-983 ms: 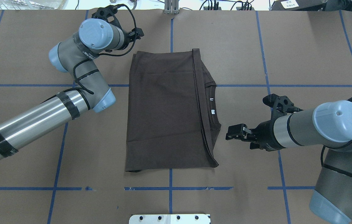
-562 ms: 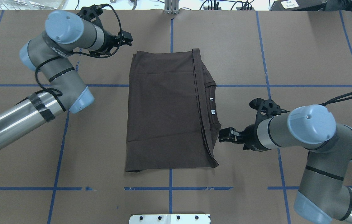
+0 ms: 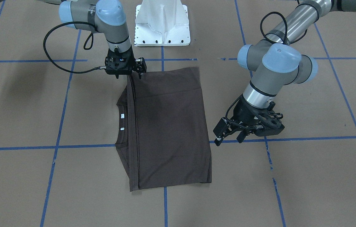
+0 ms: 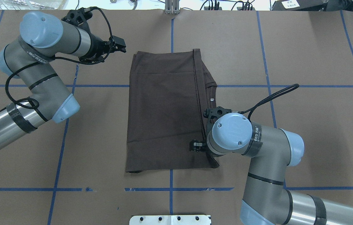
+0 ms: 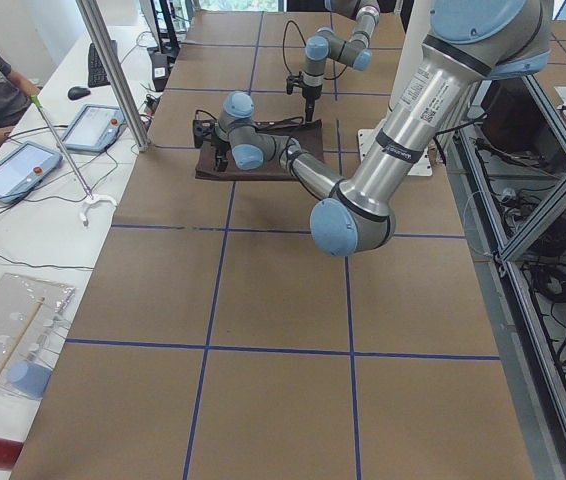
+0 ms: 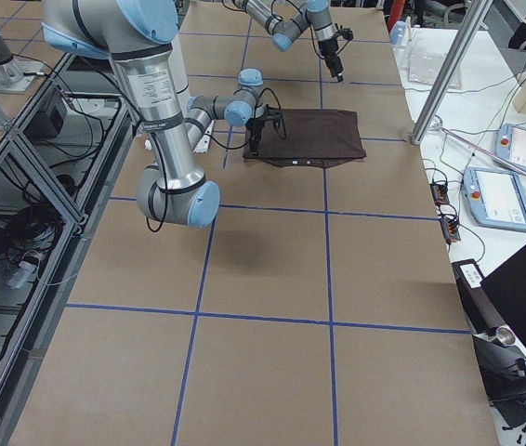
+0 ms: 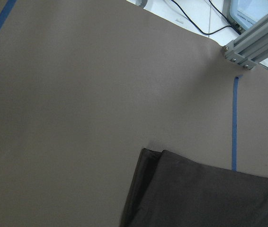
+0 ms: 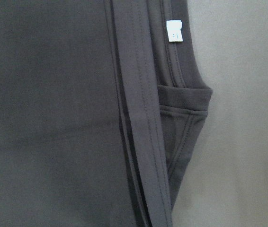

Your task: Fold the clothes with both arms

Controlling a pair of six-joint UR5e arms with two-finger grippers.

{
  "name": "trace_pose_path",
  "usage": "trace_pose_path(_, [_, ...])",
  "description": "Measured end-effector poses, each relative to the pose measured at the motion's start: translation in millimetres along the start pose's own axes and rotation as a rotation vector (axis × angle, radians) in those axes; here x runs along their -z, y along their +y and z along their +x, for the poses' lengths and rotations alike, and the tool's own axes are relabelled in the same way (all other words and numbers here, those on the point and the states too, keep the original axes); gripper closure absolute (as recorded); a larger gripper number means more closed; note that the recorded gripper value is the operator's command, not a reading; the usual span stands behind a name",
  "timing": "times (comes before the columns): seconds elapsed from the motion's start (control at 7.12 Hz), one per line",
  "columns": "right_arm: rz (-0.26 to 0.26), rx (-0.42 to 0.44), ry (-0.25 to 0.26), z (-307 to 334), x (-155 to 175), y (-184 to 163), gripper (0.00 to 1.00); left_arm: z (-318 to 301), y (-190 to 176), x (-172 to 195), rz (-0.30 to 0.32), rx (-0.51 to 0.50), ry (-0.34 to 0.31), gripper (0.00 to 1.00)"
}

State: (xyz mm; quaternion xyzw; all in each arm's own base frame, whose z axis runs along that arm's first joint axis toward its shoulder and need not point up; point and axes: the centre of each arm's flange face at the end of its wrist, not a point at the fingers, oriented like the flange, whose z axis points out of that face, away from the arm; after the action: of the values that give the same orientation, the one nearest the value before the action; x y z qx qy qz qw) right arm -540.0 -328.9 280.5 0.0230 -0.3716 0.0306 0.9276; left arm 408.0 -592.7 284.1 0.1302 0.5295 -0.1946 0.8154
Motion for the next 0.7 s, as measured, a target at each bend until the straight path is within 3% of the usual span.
trace_pose_path(0.7, [-0.037,0.086,0.111,12.1,-18.2,-3.4,0.00,-0.6,0.6,0.3,-0.004,0.001,0.000,0.00])
